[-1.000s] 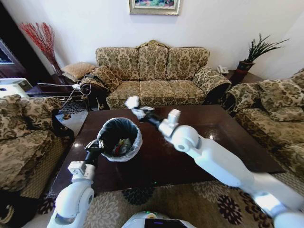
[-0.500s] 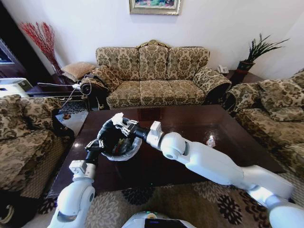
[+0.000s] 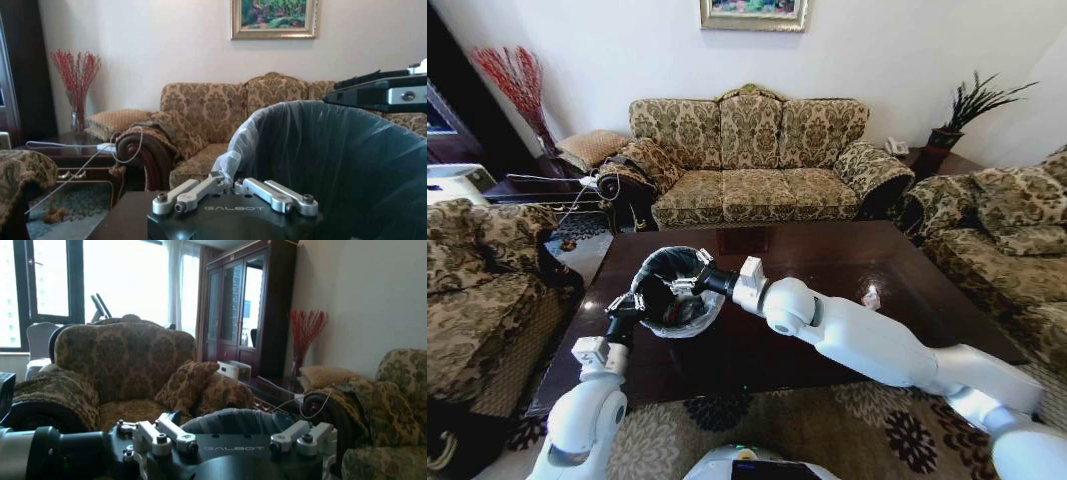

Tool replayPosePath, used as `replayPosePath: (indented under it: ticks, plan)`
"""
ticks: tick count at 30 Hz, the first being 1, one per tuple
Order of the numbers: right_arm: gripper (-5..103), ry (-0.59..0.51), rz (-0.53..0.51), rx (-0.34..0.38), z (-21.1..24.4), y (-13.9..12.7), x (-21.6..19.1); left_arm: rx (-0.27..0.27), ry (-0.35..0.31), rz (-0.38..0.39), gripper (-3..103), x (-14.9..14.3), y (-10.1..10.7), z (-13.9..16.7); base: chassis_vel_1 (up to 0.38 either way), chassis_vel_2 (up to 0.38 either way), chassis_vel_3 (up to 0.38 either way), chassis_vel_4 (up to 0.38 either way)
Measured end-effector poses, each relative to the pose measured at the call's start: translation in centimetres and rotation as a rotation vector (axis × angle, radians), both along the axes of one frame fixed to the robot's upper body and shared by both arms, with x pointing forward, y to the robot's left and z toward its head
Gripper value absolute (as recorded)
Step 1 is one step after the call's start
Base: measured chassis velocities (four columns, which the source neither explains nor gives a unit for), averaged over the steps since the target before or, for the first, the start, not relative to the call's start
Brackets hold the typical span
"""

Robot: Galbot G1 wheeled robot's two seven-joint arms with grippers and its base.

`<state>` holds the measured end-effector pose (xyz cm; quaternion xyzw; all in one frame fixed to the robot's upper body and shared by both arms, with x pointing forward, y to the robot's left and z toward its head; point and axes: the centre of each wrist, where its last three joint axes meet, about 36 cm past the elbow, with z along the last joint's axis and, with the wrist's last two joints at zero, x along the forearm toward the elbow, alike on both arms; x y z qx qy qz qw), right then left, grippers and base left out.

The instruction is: Move to the front of the table and place the trash on the table into the trash bin.

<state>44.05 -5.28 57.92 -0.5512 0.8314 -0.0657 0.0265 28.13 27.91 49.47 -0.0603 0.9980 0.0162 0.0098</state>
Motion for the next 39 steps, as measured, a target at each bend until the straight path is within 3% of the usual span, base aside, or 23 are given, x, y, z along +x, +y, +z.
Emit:
replayPosePath:
  ticks: [2,4,7,8,10,11,12,14,15,18,19,22,23,27,39]
  plan:
    - [99,-0.007,-0.014,0.022,0.2,0.1,0.0,-0.001,0.000,0.000,2,0.0,0.0,0.0,0.000,0.000,0.000,0.000]
    - [100,-0.011,-0.038,0.043,0.6,0.0,0.1,-0.001,-0.001,0.000,2,0.0,0.0,0.0,0.000,0.000,0.000,0.000]
    - [100,-0.024,-0.203,0.124,2.5,-1.6,1.0,0.003,0.001,-0.001,2,0.1,0.1,-0.1,0.000,0.000,0.000,0.000]
    - [100,-0.024,-0.203,0.124,2.5,-1.6,1.0,0.003,0.001,-0.001,2,0.1,0.1,-0.1,0.000,0.000,0.000,0.000]
    - [100,-0.038,-0.340,0.130,2.6,-4.4,2.0,0.007,-0.008,-0.001,2,0.1,0.1,-0.1,0.000,0.000,0.000,0.000]
    - [100,-0.044,-0.402,0.117,2.4,-6.0,2.5,0.009,-0.012,-0.001,2,0.1,0.2,-0.1,0.000,0.000,0.000,0.000]
    - [100,-0.044,-0.402,0.117,2.4,-6.0,2.5,0.009,-0.012,-0.001,2,0.1,0.2,-0.1,0.000,0.000,0.000,0.000]
    - [100,-0.032,-0.549,0.064,0.6,-10.8,3.2,0.011,-0.018,-0.001,2,0.1,0.2,0.0,0.000,0.000,0.000,0.000]
    - [100,-0.032,-0.549,0.064,0.6,-10.8,3.2,0.011,-0.018,-0.001,2,0.1,0.2,0.0,0.000,0.000,0.000,0.000]
    - [100,0.007,-0.691,0.007,-2.5,-15.8,2.7,0.009,-0.023,-0.001,2,-0.1,0.2,0.3,0.000,0.000,0.000,0.000]
    - [100,0.007,-0.691,0.007,-2.5,-15.8,2.7,0.009,-0.023,-0.001,2,-0.1,0.2,0.3,0.000,0.000,0.000,0.000]
    - [100,0.052,-0.801,-0.005,-5.3,-19.4,1.9,0.005,-0.027,-0.001,2,-0.2,0.1,0.5,0.000,0.000,0.000,0.000]
    - [100,0.052,-0.801,-0.005,-5.3,-19.4,1.9,0.005,-0.027,-0.001,2,-0.2,0.1,0.5,0.000,0.000,0.000,0.000]
    - [100,0.144,-0.915,-0.038,-9.3,-23.4,0.4,0.007,-0.033,-0.012,2,-0.5,0.0,0.9,0.000,0.000,0.000,0.000]
    - [100,0.219,-1.088,-0.076,-13.7,-28.2,-0.2,0.016,-0.034,-0.025,2,-1.0,-0.1,1.3,-0.125,-0.117,0.129,0.133]
